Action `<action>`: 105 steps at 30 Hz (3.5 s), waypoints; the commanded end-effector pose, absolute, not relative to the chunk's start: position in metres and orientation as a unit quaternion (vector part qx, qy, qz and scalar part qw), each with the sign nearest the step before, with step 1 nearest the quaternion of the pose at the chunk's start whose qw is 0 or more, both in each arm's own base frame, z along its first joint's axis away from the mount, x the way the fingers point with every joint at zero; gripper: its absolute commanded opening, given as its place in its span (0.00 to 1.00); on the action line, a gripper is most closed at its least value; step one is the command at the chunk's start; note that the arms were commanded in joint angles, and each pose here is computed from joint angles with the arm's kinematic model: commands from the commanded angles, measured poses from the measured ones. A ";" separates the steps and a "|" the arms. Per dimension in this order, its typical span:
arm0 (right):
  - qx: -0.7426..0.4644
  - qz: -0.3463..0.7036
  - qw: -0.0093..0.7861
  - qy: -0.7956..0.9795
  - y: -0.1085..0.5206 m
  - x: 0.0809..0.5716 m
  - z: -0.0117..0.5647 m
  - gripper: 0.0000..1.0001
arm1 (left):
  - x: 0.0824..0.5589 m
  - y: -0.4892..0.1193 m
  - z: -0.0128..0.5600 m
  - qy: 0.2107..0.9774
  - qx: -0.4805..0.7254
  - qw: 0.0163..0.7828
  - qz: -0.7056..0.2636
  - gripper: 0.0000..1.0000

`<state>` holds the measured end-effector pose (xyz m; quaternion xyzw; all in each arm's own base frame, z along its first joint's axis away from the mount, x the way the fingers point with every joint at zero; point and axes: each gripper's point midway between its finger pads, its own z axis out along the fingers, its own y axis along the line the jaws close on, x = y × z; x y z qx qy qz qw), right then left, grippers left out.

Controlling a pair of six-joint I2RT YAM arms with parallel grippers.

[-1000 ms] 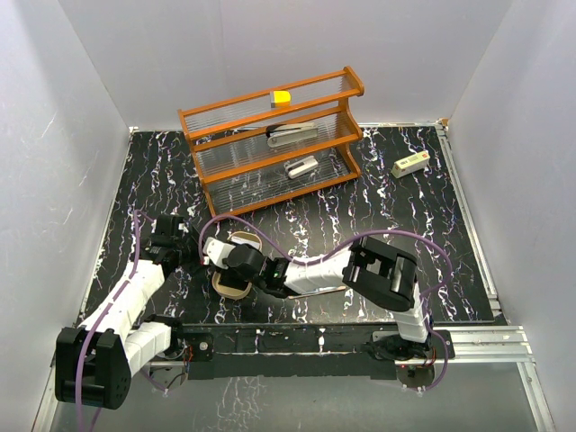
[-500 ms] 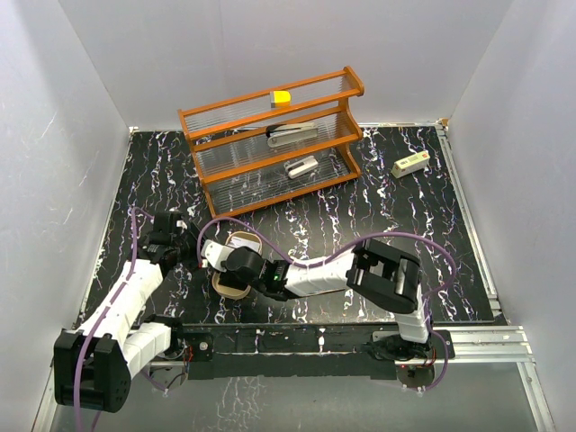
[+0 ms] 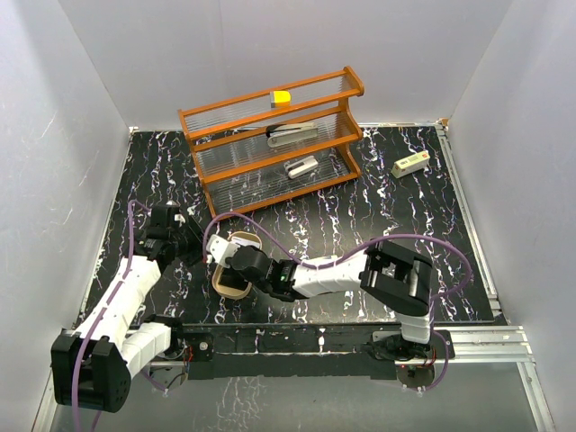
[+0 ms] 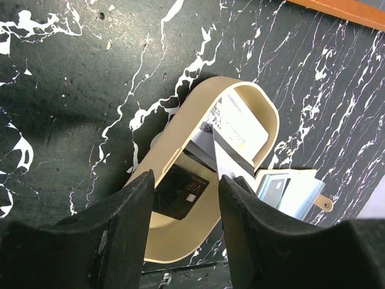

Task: Put the credit cards into the card holder
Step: Pick up the credit card from the storage box, then insert the credit card into the card holder.

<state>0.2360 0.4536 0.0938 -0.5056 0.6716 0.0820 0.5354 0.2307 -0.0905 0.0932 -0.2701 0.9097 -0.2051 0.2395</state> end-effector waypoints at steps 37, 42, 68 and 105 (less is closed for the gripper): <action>-0.004 0.575 0.478 0.664 0.348 0.213 0.285 0.00 | 0.202 -0.193 0.249 0.716 -0.064 0.279 -0.637 0.59; 0.011 0.597 0.469 0.651 0.347 0.210 0.296 0.00 | 0.200 -0.194 0.251 0.705 -0.072 0.270 -0.652 0.57; 0.035 0.606 0.427 0.670 0.362 0.215 0.275 0.00 | 0.200 -0.196 0.247 0.674 -0.104 0.234 -0.693 0.00; -0.102 0.080 0.334 0.934 0.205 0.247 0.083 0.47 | 0.223 -0.180 0.162 0.795 -0.183 0.242 -0.525 0.00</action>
